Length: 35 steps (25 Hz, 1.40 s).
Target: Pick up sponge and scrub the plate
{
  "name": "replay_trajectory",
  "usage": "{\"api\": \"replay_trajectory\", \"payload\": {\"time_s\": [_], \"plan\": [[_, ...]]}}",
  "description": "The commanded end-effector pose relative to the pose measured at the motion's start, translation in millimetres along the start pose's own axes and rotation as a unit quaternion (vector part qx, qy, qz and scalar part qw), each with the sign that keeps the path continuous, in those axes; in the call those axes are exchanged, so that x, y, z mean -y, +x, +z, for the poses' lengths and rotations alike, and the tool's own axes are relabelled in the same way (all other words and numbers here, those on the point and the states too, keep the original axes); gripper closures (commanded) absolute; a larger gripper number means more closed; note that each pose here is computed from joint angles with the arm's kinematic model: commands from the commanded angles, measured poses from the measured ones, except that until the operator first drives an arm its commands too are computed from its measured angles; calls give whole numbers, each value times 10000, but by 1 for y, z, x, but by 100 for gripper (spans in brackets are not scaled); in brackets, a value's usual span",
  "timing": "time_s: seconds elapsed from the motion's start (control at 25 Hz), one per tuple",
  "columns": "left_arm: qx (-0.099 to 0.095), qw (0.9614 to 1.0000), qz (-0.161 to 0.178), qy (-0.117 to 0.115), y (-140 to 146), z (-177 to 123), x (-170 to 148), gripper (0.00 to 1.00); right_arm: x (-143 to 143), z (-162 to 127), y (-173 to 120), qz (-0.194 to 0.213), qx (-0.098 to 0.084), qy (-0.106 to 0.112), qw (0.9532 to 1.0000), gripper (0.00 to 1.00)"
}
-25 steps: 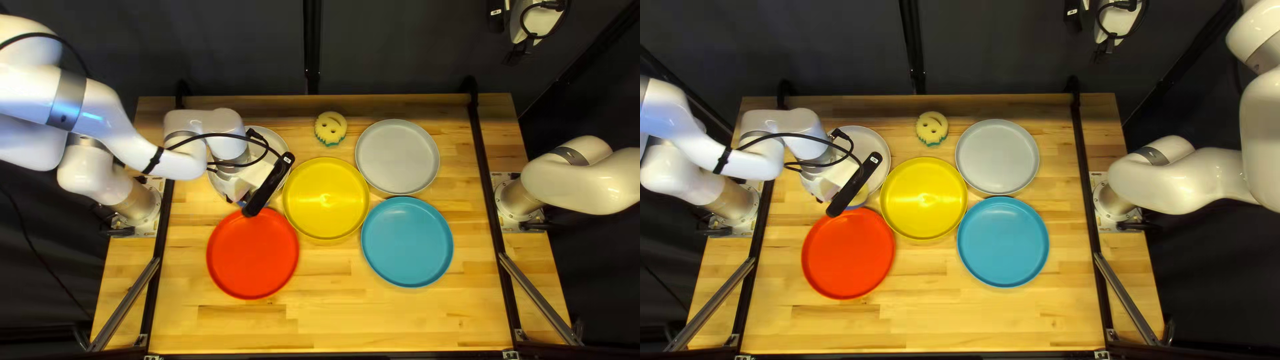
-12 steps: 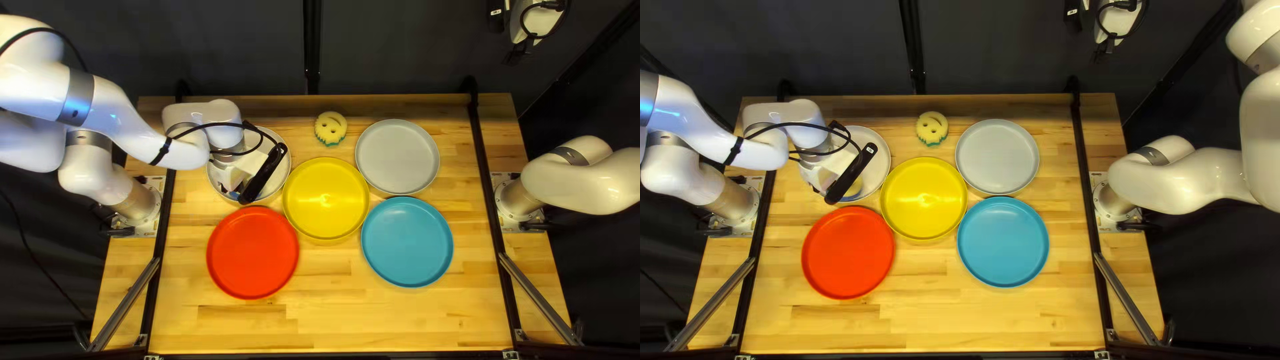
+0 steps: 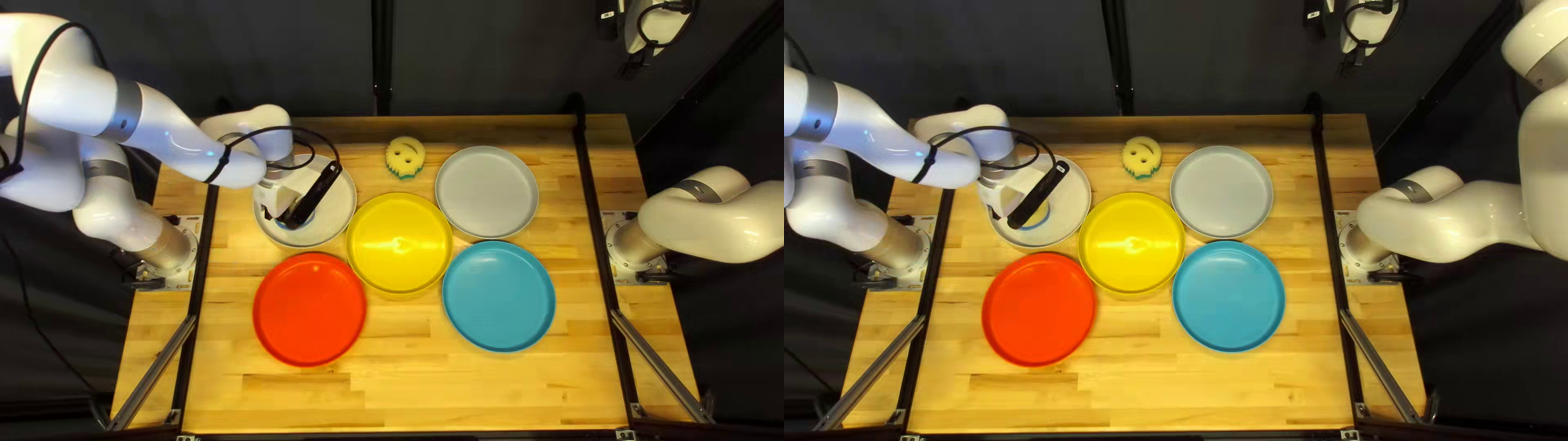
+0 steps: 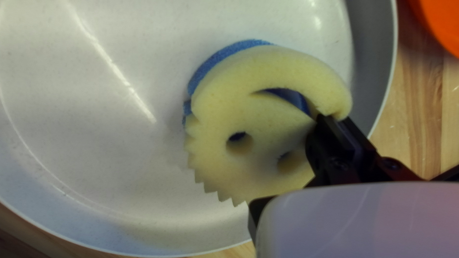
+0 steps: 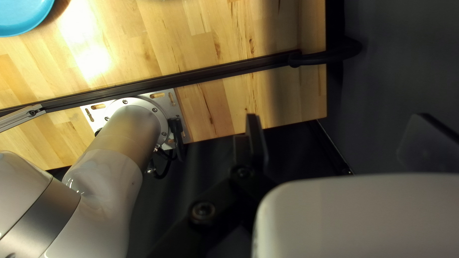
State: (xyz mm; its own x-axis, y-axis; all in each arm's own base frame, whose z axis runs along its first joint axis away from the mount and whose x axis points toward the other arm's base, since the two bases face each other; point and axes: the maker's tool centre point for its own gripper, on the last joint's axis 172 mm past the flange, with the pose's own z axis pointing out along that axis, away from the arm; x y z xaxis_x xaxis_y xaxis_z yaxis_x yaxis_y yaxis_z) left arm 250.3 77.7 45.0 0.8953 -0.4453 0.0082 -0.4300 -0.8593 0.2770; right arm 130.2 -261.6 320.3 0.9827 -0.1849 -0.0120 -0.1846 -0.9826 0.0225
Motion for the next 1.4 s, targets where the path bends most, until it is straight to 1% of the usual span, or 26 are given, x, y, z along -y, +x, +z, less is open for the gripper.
{"api": "replay_trajectory", "payload": {"time_s": [0.04, 0.2, 0.32, 0.6, 0.68, 0.8, 1.0, 1.16, 1.4], "plan": [[-2, 10000, -23, -1, -3, -8, 2, 100, 0, 0, 0, 0, 0, 0, 10000, 0], [7, 10000, -38, -3, -5, -8, 4, 100, 0, 0, 0, 0, 0, 0, 10000, 0], [7, 10000, -24, -13, -2, -6, 0, 100, 0, 0, 0, 0, 0, 0, 10000, 0], [-28, 10000, 96, -2, 26, -1, -26, 100, 0, 0, 0, 0, 0, 0, 10000, 0], [-49, 9999, 143, 31, 38, -2, -34, 100, 0, 0, 0, 0, 0, 0, 10000, 0], [-70, 9998, 178, 69, 45, -2, -36, 100, 0, 0, 0, 0, 0, 0, 10000, 0], [-80, 9998, 166, 43, 34, 2, -20, 100, 0, 0, 0, 0, 0, 0, 10000, 0], [-108, 9999, 108, -20, 21, 1, 2, 100, 0, 0, 0, 0, 0, 0, 10000, 0], [-145, 9999, 69, -33, 22, -9, 25, 100, 0, 0, 0, 0, 0, 0, 10000, 0]]}}
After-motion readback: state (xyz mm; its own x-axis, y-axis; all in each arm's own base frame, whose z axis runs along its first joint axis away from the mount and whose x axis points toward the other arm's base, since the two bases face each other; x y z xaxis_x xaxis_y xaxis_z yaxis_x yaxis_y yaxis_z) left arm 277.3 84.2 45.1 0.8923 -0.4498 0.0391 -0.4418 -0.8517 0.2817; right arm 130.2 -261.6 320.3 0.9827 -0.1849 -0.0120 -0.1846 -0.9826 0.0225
